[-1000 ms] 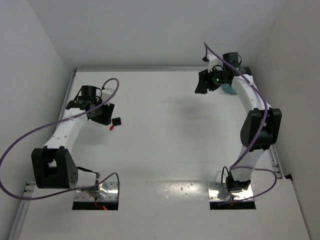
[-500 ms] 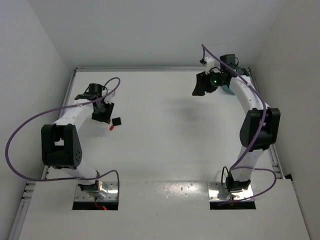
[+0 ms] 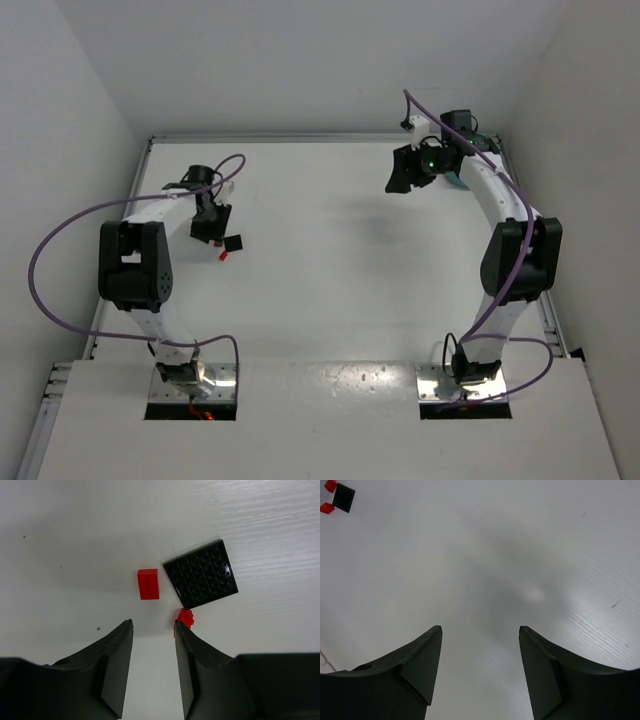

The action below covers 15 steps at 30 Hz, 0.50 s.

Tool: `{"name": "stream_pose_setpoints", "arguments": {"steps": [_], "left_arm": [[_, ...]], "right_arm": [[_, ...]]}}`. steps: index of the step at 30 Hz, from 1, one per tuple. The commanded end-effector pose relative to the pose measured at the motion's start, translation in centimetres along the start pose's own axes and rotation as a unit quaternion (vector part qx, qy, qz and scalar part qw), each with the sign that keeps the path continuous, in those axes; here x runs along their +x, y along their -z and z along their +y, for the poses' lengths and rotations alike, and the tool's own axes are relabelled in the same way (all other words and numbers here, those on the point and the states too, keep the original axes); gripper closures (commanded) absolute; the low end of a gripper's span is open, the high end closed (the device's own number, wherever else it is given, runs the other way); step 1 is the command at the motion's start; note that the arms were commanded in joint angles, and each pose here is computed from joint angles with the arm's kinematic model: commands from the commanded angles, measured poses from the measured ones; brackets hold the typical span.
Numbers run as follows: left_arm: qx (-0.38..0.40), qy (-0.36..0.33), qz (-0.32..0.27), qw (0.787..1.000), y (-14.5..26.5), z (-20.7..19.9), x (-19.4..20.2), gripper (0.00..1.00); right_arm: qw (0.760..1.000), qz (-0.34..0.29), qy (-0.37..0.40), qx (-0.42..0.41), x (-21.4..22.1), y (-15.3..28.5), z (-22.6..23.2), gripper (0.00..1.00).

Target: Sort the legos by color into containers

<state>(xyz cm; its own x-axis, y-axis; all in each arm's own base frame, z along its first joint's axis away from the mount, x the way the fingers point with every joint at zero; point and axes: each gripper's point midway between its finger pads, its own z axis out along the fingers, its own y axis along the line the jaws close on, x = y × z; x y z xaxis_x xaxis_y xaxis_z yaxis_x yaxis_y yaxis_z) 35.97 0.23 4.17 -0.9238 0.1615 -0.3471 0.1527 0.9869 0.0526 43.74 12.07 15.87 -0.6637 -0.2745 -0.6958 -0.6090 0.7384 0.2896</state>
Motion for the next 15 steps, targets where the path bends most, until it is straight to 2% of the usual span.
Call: {"name": "stream_pose_setpoints", "arguments": {"steps": [1,15], "left_arm": [[-0.011,0.008,-0.024,1.000,0.0,0.6,-2.2,0.56],[-0.018,0.022,0.002,1.000,-2.5,1.2,-2.0,0.59]], "right_arm": [[0.999,-0.031,0.028,0.007,-2.0,1.3,0.7,0.36],[0.999,-0.031,0.026,0.022,-2.3,1.3,0.1,0.36]]}}
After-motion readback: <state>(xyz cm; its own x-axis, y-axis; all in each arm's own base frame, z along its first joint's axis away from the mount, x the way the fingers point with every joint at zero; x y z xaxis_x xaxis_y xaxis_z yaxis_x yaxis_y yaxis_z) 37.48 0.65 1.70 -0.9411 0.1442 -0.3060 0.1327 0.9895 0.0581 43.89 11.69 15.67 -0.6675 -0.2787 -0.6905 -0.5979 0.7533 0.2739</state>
